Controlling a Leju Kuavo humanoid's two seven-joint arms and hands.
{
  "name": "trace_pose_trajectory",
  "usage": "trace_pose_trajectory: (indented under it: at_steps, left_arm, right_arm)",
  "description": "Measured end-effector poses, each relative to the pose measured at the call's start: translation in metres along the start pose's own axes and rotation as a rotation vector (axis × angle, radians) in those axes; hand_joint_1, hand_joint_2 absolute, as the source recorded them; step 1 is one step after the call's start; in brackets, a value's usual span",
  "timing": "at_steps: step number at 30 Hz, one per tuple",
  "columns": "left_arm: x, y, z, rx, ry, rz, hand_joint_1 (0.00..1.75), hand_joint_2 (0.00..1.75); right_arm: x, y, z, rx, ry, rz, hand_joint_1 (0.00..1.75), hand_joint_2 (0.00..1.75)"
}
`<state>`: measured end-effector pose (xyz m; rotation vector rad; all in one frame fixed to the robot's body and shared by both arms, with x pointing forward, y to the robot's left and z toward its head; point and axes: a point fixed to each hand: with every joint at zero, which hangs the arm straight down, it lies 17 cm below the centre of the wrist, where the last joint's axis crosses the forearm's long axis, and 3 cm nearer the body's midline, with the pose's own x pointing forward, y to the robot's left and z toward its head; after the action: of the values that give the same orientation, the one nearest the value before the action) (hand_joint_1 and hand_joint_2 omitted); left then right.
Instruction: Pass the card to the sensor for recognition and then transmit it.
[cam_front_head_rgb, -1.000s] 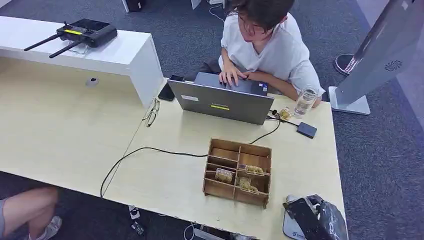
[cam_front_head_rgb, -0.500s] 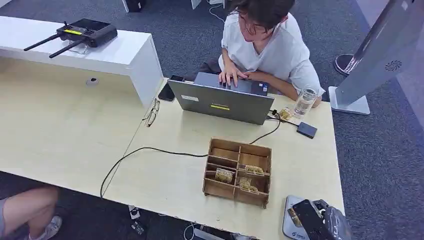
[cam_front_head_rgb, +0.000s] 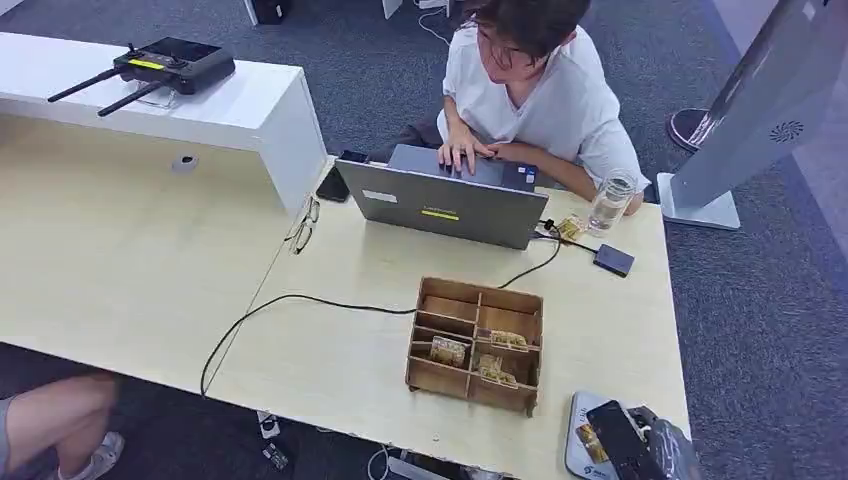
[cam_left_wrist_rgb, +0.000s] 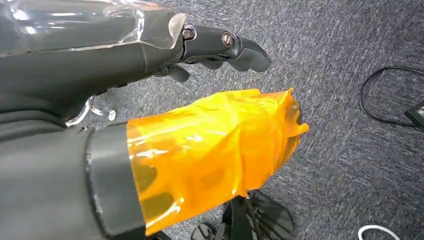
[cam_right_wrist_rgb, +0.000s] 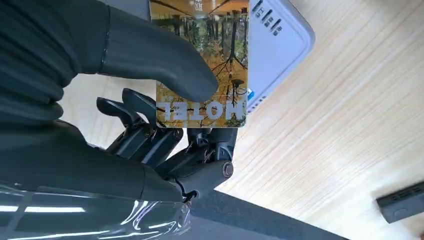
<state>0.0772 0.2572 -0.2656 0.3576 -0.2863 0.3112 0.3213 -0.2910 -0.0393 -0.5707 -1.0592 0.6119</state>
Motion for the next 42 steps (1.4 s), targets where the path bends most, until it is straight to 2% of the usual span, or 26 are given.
trace_pose_trajectory:
  at_steps: [34, 42]
  left_arm:
    - [0.0, 0.001, 0.0, 0.003, 0.001, 0.003, 0.0, 0.0]
    - [-0.001, 0.0, 0.0, 0.003, 0.005, 0.013, 0.0, 0.0]
  right_arm:
    - [-0.002, 0.007, -0.001, 0.007, 0.007, 0.002, 1.75, 1.75]
    - [0.011, -0.001, -0.001, -0.009, -0.025, -0.007, 1.75, 1.75]
